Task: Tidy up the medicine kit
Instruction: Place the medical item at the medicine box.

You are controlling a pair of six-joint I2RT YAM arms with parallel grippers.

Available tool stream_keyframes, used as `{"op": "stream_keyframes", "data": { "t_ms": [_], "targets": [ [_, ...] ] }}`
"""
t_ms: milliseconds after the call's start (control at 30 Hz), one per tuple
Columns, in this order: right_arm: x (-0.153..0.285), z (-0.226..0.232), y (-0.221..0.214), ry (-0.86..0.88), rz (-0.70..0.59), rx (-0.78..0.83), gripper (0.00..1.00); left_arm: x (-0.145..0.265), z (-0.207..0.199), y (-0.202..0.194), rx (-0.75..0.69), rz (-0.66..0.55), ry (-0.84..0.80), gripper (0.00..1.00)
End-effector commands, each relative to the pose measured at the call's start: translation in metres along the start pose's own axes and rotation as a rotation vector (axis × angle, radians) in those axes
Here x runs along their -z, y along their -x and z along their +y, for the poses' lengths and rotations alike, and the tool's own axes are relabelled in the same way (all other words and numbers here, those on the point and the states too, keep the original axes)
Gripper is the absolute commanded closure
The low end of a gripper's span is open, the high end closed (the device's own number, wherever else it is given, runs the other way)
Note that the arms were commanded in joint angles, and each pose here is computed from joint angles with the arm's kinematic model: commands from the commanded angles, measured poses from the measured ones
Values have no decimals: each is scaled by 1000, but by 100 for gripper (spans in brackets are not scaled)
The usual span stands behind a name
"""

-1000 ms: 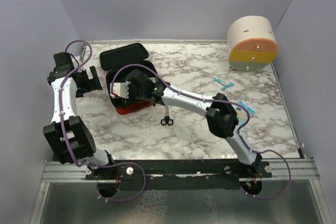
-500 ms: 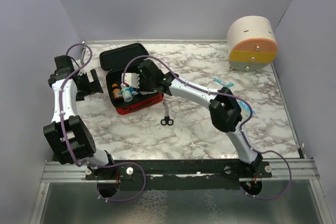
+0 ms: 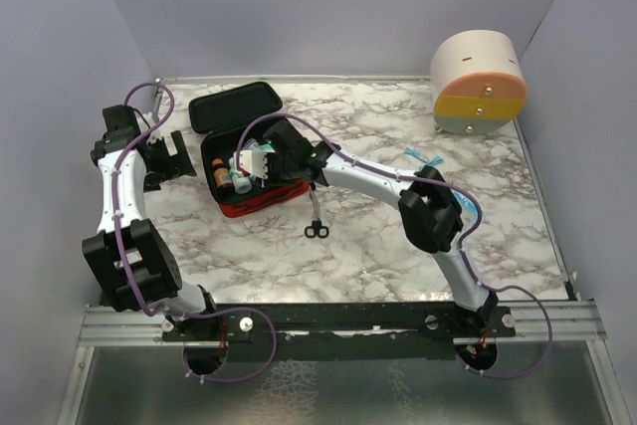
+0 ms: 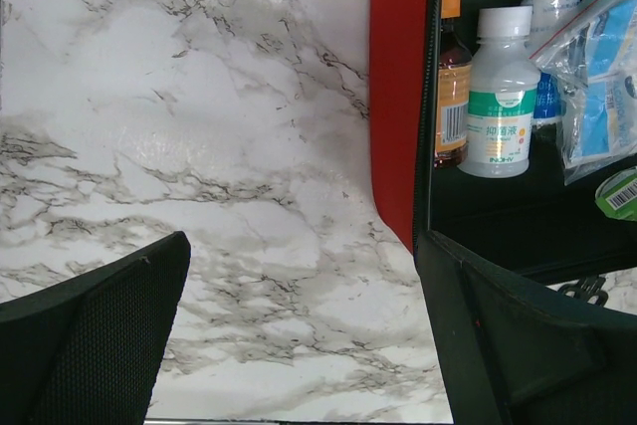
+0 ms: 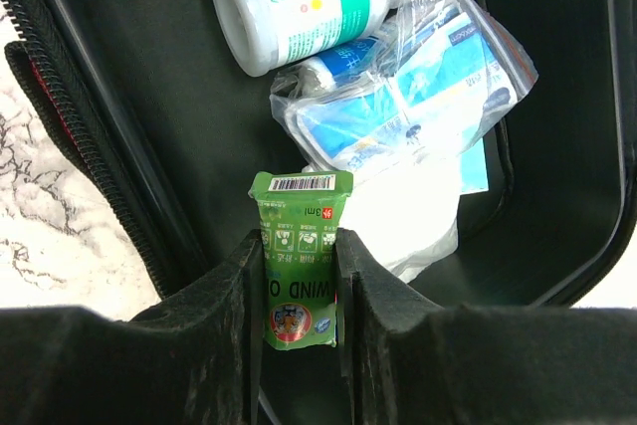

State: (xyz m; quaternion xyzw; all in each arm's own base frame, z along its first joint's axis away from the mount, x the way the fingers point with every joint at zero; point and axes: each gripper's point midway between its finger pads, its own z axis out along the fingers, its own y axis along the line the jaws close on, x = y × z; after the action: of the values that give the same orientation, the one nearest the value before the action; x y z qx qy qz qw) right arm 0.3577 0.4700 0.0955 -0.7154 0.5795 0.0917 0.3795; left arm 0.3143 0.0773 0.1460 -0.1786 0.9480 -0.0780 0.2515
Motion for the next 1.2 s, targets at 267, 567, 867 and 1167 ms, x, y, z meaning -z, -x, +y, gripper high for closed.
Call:
{"op": "stream_keyframes", "data": {
  "t_ms": [267, 567, 867, 1167],
  "targets": [
    [36, -17, 35, -51, -81, -67, 70, -2, -1, 5, 13, -15, -21, 1],
    [62, -33, 53, -140, -157, -74, 47, -2, -2, 4, 21, -13, -25, 1],
    [69, -80, 36, -286, -189, -367, 48, -1, -4, 12, 34, -25, -29, 1],
    [55, -143, -25, -381, -25, -681, 50, -1, -5, 32, 56, -50, -27, 1]
  ]
}}
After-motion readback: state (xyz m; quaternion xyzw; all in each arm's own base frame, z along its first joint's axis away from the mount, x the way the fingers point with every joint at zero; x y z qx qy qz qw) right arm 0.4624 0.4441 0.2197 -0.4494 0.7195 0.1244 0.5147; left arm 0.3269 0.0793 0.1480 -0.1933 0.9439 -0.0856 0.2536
